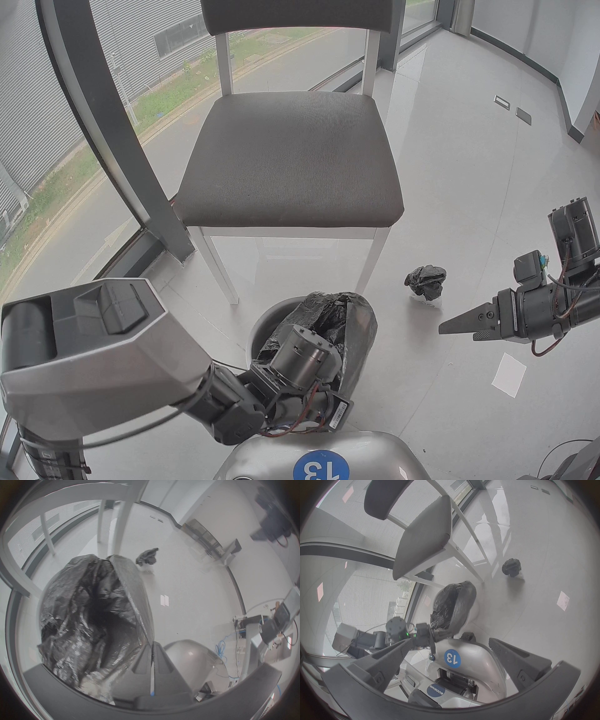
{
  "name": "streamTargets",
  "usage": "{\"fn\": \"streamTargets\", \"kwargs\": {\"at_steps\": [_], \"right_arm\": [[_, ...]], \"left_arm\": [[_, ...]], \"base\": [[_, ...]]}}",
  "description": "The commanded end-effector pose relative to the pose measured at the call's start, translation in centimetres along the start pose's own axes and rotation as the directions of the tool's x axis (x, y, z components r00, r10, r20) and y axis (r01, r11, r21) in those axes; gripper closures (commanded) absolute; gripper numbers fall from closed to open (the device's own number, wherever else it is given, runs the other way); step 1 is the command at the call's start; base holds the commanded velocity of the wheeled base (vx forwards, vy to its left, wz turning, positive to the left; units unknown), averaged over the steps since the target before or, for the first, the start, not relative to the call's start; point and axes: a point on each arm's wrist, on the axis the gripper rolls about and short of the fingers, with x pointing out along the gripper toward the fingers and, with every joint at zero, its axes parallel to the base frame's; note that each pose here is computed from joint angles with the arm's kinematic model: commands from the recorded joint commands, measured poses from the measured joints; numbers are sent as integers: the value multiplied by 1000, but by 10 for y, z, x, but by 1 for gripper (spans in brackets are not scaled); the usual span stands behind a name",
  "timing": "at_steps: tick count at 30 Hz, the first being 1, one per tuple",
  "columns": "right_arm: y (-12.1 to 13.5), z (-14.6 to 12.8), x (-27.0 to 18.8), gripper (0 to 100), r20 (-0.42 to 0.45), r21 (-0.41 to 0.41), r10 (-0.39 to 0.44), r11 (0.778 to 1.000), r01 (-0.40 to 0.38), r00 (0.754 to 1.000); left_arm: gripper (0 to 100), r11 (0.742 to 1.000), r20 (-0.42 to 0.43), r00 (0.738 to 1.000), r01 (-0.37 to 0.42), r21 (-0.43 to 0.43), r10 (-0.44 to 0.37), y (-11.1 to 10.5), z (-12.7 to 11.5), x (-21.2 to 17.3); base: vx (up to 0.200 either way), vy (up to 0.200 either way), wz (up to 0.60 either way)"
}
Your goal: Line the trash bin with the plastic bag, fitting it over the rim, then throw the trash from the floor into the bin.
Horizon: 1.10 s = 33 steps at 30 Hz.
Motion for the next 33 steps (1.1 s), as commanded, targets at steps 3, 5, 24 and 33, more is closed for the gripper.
{"fn": "streamTargets", "kwargs": {"at_steps": [3,5,24,33], "right_arm": [[0,6,-3,0,23,0,-1,1000,1,1000],[-1,6,-5,0,30,2,-4,1000,3,1000],[-2,6,-6,0,36,-1,-3,1000,3,999],[-2,9,-3,0,36,-1,-3,1000,3,999]], "left_arm": [[100,995,-55,996,69,70,-65,-34,-21,-16],[100,993,-76,994,82,81,-76,-40,-29,-17],[100,995,-103,989,105,-3,-104,-62,-39,-12],[100,995,-94,990,99,-31,-101,-59,-36,-12]], "base": [[0,0,0],[0,0,0],[0,0,0],[0,0,0]]}}
